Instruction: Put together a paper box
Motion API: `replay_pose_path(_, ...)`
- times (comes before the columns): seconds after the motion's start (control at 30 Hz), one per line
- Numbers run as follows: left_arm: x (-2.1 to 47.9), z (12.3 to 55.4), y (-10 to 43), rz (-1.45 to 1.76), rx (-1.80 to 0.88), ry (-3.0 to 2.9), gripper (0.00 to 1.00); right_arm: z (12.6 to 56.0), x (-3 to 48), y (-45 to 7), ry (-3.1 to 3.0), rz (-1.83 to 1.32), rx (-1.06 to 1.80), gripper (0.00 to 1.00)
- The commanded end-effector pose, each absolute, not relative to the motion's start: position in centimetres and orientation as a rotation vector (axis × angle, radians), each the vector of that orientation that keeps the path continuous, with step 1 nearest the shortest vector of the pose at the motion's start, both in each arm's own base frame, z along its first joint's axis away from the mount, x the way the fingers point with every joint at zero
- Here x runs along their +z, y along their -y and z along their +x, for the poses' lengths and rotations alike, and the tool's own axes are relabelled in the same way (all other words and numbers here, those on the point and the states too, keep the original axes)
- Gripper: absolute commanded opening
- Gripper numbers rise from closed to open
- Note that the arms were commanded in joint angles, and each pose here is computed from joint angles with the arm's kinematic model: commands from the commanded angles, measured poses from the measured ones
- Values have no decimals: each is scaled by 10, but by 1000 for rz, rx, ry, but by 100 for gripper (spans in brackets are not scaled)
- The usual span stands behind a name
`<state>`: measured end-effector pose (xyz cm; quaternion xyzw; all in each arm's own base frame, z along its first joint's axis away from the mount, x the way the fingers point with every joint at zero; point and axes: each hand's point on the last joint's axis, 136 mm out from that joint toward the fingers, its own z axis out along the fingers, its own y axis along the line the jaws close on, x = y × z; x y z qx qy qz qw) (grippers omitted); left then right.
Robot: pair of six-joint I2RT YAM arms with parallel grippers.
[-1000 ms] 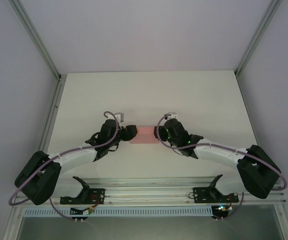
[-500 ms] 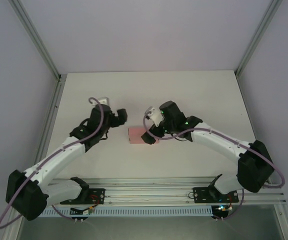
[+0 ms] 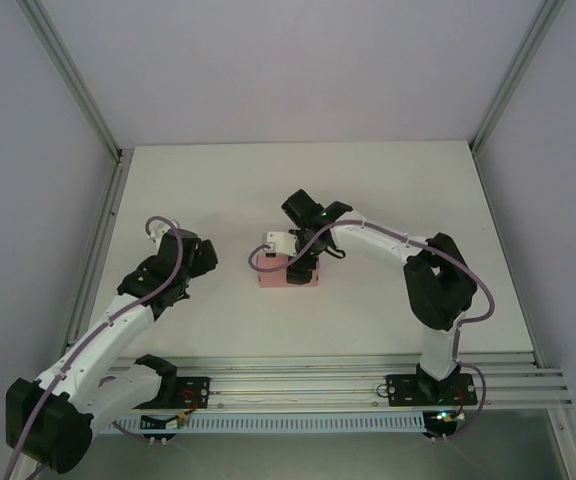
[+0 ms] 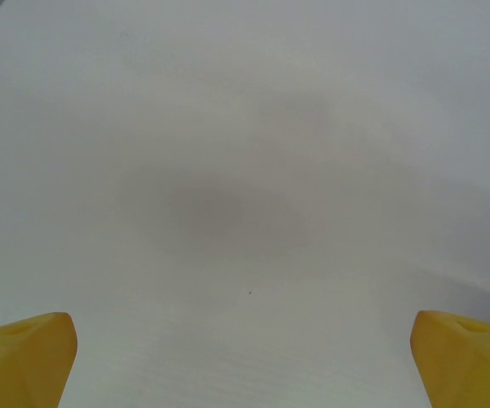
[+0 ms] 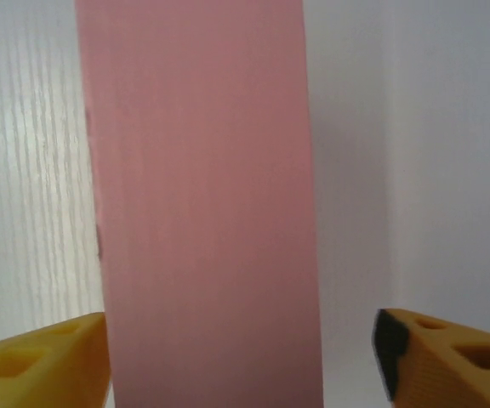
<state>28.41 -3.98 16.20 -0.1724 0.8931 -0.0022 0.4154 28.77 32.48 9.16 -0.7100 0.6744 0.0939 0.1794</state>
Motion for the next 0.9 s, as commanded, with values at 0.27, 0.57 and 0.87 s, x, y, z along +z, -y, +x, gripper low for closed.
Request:
replay_pose_path(0.27,169,278,26,-465,46,-2209,100,325,121,-313,-1809,-1904,-87,40)
replay_pose_path(0.57,171,276,22,-491,51,-2186,100,417,154,-276,-1553,-1450,-755,36)
replay_pose_path(0.87,174,274,22,-498,43,-2186,100,380,99,-278,-1600,-1536,-553,51)
